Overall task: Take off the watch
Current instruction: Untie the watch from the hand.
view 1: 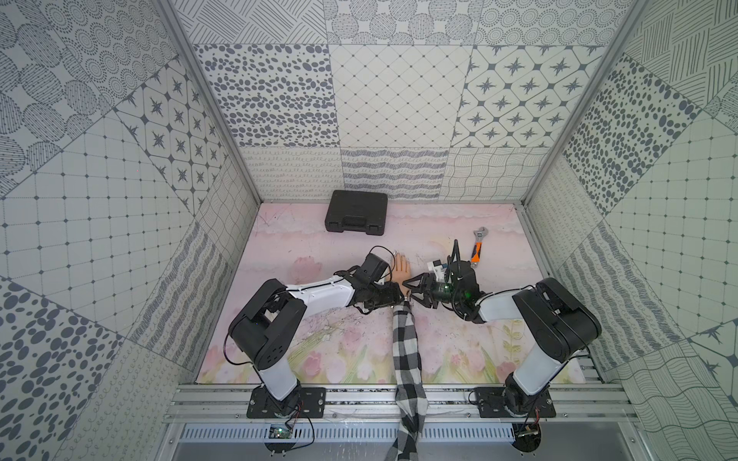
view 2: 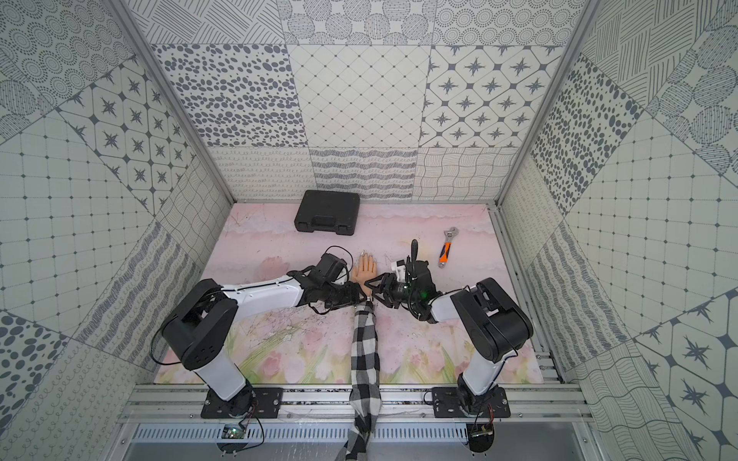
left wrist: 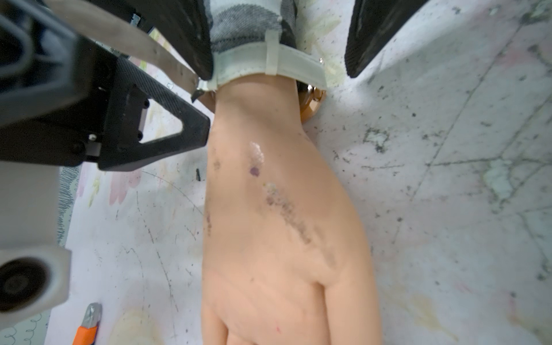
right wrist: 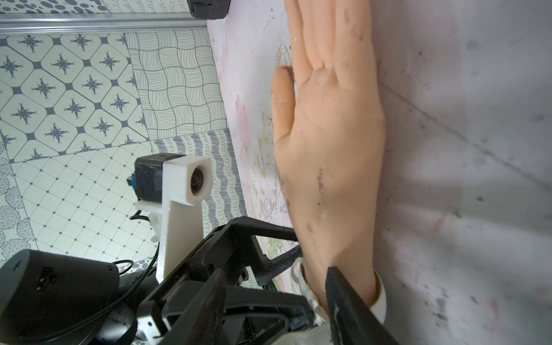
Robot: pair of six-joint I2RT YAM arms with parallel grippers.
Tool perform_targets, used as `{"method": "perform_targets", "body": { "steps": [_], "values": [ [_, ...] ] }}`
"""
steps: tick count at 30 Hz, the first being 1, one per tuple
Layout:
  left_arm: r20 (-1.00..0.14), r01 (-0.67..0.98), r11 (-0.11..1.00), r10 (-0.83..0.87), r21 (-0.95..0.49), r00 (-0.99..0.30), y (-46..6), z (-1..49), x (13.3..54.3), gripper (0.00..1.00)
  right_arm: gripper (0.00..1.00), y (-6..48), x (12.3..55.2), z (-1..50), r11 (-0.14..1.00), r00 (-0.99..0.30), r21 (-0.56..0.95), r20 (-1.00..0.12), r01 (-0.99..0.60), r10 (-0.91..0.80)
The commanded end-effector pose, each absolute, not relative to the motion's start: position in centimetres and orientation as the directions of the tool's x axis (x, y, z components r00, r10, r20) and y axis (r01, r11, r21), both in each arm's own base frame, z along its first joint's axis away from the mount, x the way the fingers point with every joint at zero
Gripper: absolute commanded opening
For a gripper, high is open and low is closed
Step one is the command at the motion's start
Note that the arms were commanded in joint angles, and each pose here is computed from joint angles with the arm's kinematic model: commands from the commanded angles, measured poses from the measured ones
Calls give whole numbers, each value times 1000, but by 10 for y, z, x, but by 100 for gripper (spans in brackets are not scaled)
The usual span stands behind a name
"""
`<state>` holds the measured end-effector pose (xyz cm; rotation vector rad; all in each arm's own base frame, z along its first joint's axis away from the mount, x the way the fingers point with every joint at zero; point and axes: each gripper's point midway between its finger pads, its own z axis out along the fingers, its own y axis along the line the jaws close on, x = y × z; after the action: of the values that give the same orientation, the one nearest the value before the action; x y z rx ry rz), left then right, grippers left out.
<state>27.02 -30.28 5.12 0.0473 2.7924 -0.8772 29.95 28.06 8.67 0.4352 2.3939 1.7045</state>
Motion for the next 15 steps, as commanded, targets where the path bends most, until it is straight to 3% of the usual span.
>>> {"method": "perform_targets", "body": {
  "steps": [1,7,15],
  "values": [
    [-200,91,850,-17,-519,-980,-292,45,264,71,54,293,301,120,232,-954,971,-9,64,300],
    [-203,93,853,-15,-513,-979,-291,44,263,71,54,287,302,130,227,-941,972,-18,63,338],
    [-201,96,850,-12,-518,-980,-291,43,262,71,66,251,300,101,347,-912,930,-31,123,409]
  ]
}}
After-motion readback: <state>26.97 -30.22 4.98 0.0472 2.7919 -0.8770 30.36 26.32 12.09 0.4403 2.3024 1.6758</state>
